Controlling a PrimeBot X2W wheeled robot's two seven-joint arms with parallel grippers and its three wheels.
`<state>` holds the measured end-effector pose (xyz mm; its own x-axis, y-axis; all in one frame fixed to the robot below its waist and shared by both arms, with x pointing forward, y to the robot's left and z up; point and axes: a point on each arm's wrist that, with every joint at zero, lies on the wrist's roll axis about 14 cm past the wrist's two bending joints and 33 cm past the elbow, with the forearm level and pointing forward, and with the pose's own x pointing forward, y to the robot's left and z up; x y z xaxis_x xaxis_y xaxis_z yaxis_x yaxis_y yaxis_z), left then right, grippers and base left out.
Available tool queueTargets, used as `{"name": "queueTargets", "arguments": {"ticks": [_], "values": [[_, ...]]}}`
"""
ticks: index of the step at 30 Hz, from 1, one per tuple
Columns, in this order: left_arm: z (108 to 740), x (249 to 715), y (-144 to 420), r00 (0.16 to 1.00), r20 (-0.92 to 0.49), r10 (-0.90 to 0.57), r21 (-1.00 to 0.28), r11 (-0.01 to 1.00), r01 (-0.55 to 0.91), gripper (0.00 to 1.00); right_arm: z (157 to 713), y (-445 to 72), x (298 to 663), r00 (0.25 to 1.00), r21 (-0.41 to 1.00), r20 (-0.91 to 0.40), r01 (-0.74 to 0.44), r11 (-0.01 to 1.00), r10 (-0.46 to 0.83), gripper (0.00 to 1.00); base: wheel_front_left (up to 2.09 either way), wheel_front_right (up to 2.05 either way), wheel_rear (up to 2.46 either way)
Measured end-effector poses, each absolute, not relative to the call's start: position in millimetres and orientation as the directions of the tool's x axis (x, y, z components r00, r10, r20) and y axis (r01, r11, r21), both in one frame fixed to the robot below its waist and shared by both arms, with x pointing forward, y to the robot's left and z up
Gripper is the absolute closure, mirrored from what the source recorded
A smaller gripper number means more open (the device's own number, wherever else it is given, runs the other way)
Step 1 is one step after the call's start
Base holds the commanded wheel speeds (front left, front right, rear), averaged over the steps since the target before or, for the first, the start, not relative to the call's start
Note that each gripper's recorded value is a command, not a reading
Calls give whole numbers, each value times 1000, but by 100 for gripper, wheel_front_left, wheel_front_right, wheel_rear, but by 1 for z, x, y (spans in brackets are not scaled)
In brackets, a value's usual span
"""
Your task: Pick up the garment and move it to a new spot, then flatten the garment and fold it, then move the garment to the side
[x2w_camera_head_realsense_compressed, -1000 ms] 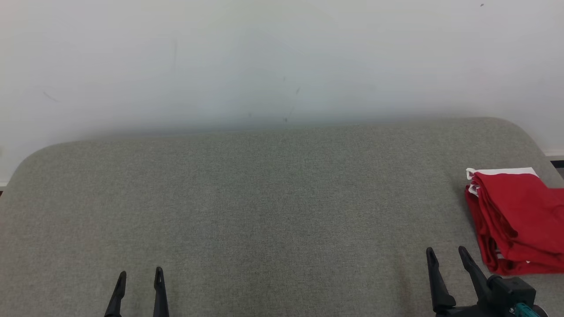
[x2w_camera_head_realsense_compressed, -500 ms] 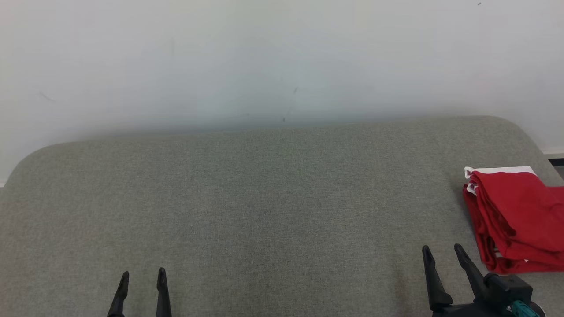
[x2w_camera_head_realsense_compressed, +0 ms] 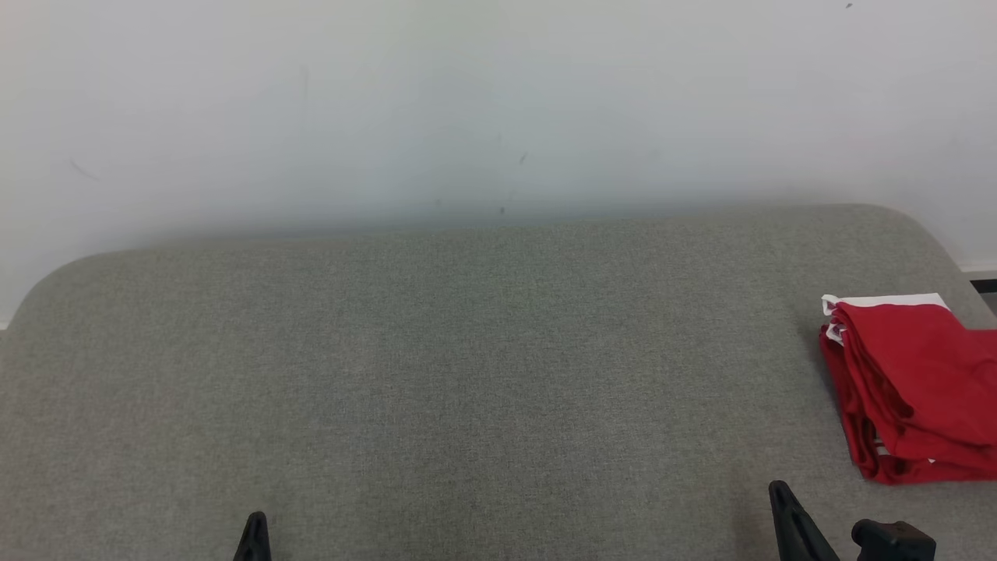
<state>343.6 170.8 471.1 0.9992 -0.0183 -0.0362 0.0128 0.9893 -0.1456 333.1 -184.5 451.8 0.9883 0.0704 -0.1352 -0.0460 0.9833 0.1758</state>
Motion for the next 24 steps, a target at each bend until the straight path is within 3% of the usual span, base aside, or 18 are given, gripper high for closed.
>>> {"name": "queueTargets", "arguments": {"ticks": [24], "values": [[468,353,186,994,-103,42,-547,832,-92,100,465,-196,349,992,560,-122,64,826,6,100,0,0,0]]}}
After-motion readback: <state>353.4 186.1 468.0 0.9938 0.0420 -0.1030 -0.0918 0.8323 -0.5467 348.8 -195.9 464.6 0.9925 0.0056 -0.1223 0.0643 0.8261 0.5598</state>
